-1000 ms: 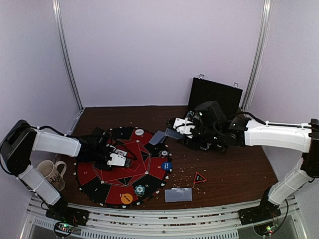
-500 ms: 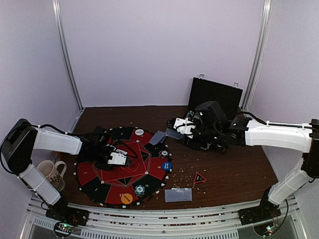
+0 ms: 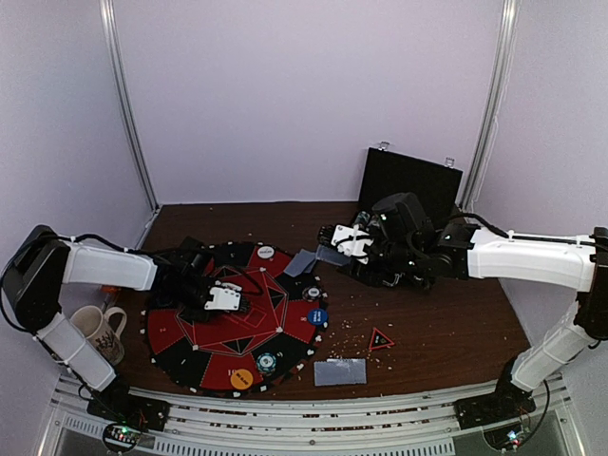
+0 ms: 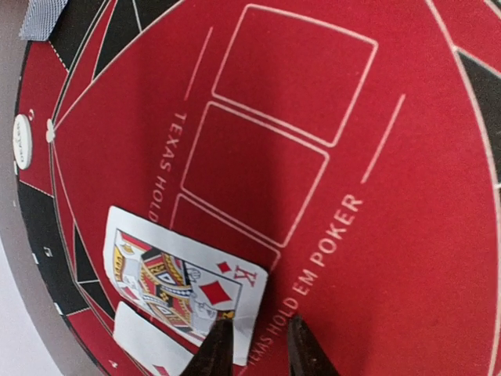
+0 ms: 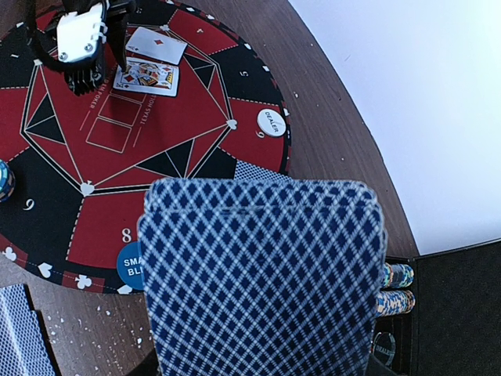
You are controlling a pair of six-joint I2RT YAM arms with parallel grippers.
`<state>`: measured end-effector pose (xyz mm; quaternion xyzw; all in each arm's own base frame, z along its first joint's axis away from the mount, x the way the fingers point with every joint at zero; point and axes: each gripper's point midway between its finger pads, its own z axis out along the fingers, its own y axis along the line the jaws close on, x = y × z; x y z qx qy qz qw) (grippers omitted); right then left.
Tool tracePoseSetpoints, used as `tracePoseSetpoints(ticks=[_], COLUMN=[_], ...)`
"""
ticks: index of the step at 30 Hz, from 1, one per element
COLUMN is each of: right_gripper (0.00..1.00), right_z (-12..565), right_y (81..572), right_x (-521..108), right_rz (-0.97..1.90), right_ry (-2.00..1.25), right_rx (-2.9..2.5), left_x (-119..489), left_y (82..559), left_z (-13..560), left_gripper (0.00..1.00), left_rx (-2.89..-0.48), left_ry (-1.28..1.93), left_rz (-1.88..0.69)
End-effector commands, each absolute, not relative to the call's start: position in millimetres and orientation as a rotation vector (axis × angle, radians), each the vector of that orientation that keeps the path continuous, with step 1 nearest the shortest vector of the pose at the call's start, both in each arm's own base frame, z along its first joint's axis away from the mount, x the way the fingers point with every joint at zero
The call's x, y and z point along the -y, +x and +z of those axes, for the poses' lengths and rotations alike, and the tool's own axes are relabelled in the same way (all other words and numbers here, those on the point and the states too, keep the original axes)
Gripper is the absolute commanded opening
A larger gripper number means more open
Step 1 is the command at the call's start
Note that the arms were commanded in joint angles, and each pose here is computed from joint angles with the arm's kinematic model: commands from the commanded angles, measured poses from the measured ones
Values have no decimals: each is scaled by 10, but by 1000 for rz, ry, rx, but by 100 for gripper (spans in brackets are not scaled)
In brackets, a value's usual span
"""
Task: Distribute texas hold em gaming equipment
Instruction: Flop the poker card into the community card area.
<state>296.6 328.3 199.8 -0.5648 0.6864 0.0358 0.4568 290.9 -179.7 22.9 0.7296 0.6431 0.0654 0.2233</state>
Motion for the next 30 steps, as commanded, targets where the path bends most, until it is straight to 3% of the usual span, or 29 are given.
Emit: tracePoseSetpoints(ticks=[1,5,8,9,13,15,16,17,18,23,30], right_gripper=[51,51,51,51,51,51,51,51,51,51,51], right_z=[2106,2096,2082,2080,2076,2072,2064,2061,2058,2058,2041], right_y=[2993,2996,3004,3006,3005,3005,3005,3005,3005,3014,3013], right_x=[-3227,-3243,-3255,-3258,-3250,-3252,-3251,-3253,-3252,-3247,-3246], right_rz=[66,73,74,75,76,75,73,74,72,68,67], right_ry=[-1361,-1361,-1362,-1362,-1360,-1362,-1365,-1366,-1368,-1367,-1371], right_rx=[-1680,-1677,-1678,-1680,-1682,-1682,-1683,-1683,-1684,-1685,-1688], left_x=[1979,2204,2165,2125,1963,2006,2044,2088,2120,2213,1848], left_y=[2727,2923,3288,3397,3693,3682,3675,3670,3664,3612,3533], left_z=[571,1107,1338,1352,1129,946,879,824,782,564,312], left_gripper=[28,35,58,60,63,70,76,88,91,93,92], left_rx=[-1841,-1788,-1879,-1931,-2176,-2247,-2260,-2262,-2262,-2280,-2378], left_ry=[1921,1658,1320,1225,887,820,801,789,792,835,815], left_rz=[-35,-97,-26,1,63,11,-14,-25,-10,126,382])
